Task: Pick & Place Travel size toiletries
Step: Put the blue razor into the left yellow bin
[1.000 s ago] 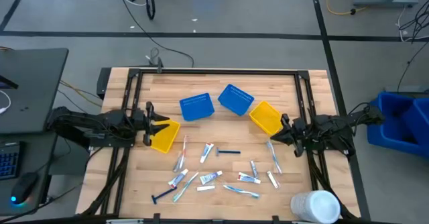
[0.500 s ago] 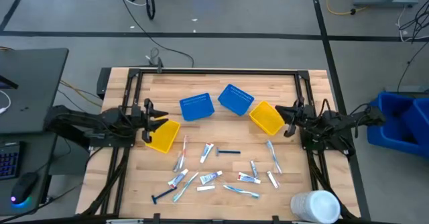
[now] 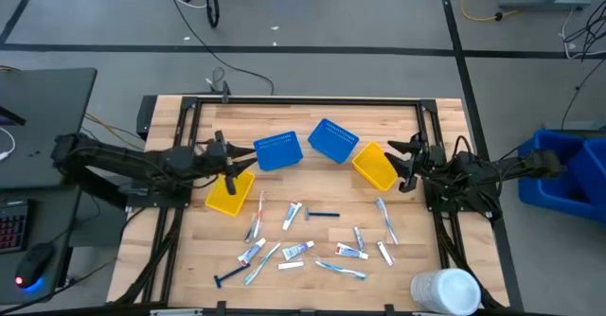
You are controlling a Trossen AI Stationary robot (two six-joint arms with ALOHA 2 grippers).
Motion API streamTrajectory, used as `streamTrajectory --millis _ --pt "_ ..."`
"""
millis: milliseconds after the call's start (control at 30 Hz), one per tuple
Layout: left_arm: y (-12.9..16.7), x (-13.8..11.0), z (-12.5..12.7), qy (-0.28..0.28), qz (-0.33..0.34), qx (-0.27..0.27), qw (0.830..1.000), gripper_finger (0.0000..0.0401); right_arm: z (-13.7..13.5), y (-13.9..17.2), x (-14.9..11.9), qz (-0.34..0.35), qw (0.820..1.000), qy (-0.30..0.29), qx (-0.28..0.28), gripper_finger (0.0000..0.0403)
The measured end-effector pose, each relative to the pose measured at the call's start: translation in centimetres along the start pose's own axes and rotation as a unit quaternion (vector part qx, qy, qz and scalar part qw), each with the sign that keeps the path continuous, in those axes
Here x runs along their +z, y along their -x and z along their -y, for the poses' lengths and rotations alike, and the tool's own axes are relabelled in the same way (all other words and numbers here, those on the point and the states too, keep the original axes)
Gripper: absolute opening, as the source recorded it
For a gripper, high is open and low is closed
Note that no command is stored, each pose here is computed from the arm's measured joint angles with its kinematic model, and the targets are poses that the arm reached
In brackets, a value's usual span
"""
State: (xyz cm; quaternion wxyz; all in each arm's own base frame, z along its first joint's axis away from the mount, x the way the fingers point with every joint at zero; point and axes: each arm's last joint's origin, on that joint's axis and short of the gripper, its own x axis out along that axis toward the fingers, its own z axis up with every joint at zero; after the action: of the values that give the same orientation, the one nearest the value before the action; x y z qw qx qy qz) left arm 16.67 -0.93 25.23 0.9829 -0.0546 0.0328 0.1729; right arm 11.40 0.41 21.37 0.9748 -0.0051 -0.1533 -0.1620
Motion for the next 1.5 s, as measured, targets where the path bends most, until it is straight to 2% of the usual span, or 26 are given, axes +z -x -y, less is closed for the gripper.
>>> streamTrajectory --millis 233,400,533,767,967,1167,1400,1500 --pt "-2.3 2.9 2.0 0.023 -0.143 0.039 0.989 0.0134 -1.0 -2.0 0.3 -0.043 0.999 0.026 0.005 0.0215" --pt "-4.0 3.1 4.0 0.028 -0.191 0.039 0.98 0.0134 -1.5 -2.8 -0.9 -0.083 0.996 0.036 0.009 0.021" --pt "-5.1 2.4 5.6 0.025 -0.211 0.025 0.977 0.0134 -1.9 -3.2 -1.9 -0.11 0.993 0.017 0.027 0.021" --pt "-6.4 -0.5 8.4 0.063 -0.252 0.023 0.965 0.0134 -2.4 -4.2 -3.5 -0.134 0.99 -0.01 0.046 0.0227" --pt "-7.4 -3.2 10.9 0.081 -0.287 -0.016 0.954 0.0134 -3.2 -5.0 -5.1 -0.168 0.98 -0.064 0.088 0.0234" --pt "-6.5 -5.2 13.1 0.106 -0.348 -0.071 0.929 0.0134 -4.7 -6.0 -6.4 -0.22 0.962 -0.087 0.139 0.0223" --pt "-3.9 -5.1 15.8 0.137 -0.375 -0.103 0.911 0.0134 -5.9 -7.1 -6.8 -0.232 0.958 -0.083 0.15 0.0207" --pt "-3.0 -4.9 17.1 0.129 -0.413 -0.099 0.896 0.0134 -6.0 -7.3 -7.0 -0.236 0.957 -0.078 0.151 0.0206"
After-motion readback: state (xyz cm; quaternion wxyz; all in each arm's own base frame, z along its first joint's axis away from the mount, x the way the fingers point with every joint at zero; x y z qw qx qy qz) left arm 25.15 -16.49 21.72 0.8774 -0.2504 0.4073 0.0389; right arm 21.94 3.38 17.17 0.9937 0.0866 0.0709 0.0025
